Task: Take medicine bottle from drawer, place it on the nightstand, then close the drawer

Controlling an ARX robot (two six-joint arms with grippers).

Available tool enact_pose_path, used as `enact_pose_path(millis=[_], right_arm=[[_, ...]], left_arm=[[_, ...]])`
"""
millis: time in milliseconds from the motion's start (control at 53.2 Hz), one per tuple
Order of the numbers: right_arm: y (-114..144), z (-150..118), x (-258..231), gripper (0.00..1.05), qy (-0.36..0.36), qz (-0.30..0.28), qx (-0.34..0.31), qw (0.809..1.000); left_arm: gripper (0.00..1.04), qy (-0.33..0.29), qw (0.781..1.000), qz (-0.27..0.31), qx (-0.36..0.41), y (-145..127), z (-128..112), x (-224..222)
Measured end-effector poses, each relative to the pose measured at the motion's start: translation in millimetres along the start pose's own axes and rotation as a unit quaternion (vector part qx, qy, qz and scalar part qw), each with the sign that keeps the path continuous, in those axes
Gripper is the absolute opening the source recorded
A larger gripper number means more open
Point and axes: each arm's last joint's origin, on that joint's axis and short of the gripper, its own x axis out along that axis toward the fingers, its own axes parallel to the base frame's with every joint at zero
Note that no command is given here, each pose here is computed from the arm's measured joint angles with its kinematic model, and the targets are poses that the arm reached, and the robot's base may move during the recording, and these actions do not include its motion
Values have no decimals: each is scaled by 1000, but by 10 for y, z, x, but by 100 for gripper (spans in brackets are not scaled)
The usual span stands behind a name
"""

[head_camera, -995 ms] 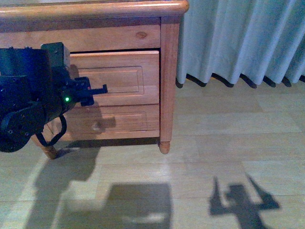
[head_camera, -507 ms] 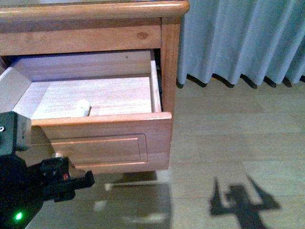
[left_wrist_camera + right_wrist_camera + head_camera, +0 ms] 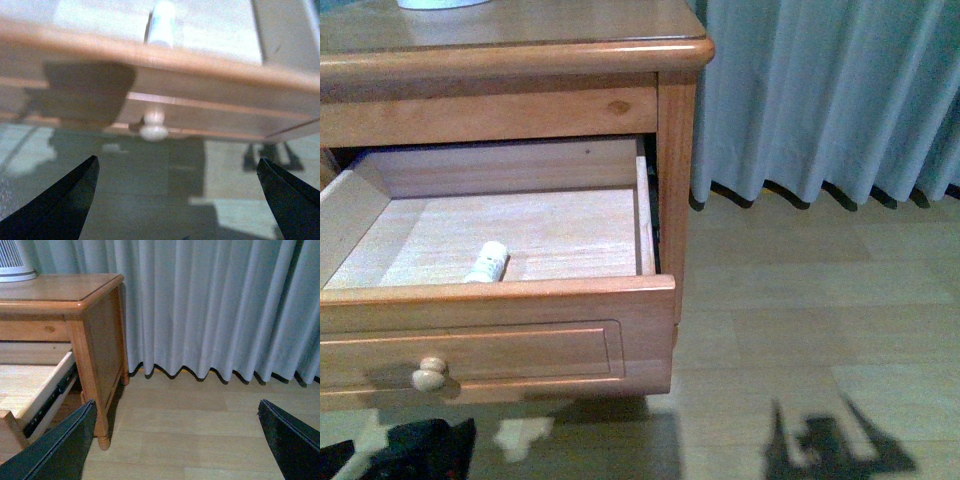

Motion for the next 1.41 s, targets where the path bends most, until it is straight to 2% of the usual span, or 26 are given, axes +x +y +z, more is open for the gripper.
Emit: enact_pose_path(millis=[94, 169, 244, 413, 469, 545, 582, 638, 751, 808, 901, 1146, 1408], right_arm=[[0, 0, 0, 98, 0, 0, 0, 1000], [0, 0, 0, 98, 0, 0, 0, 1000], [0, 0, 0, 98, 0, 0, 0, 1000], [0, 0, 0, 98, 0, 0, 0, 1000], [0, 0, 0, 98, 0, 0, 0, 1000], [0, 0, 0, 98, 0, 0, 0, 1000], [0, 0, 0, 98, 0, 0, 0, 1000], [0, 0, 0, 98, 0, 0, 0, 1000], [0, 0, 0, 98, 0, 0, 0, 1000], [-1, 0, 0, 98, 0, -1, 0, 1000], [-1, 0, 0, 98, 0, -2, 0, 1000], [0, -1, 0, 98, 0, 0, 0, 1000], [2, 1, -1, 98, -1, 4, 0, 1000]], left_arm=[[98, -65, 998, -23, 12, 14, 653, -276], [98, -82, 996, -23, 10, 38, 904, -360], [98, -92, 995, -21, 10, 42, 1082, -458], [98, -135, 988, -75, 14, -49, 1457, -979], [89, -228, 972, -20, 47, -46, 1521, -1206], [77, -300, 950, 38, 75, -21, 1444, -1415], [70, -318, 943, 48, 86, -6, 1361, -1469], [61, -324, 940, 51, 95, 17, 1255, -1458], [42, -297, 947, 58, 106, 106, 974, -1271], [26, -290, 949, 60, 109, 156, 791, -1193], [3, -299, 946, 60, 111, 196, 621, -1163], [3, -294, 947, 60, 113, 273, 310, -1067], [5, -299, 946, 62, 112, 309, 161, -1041]])
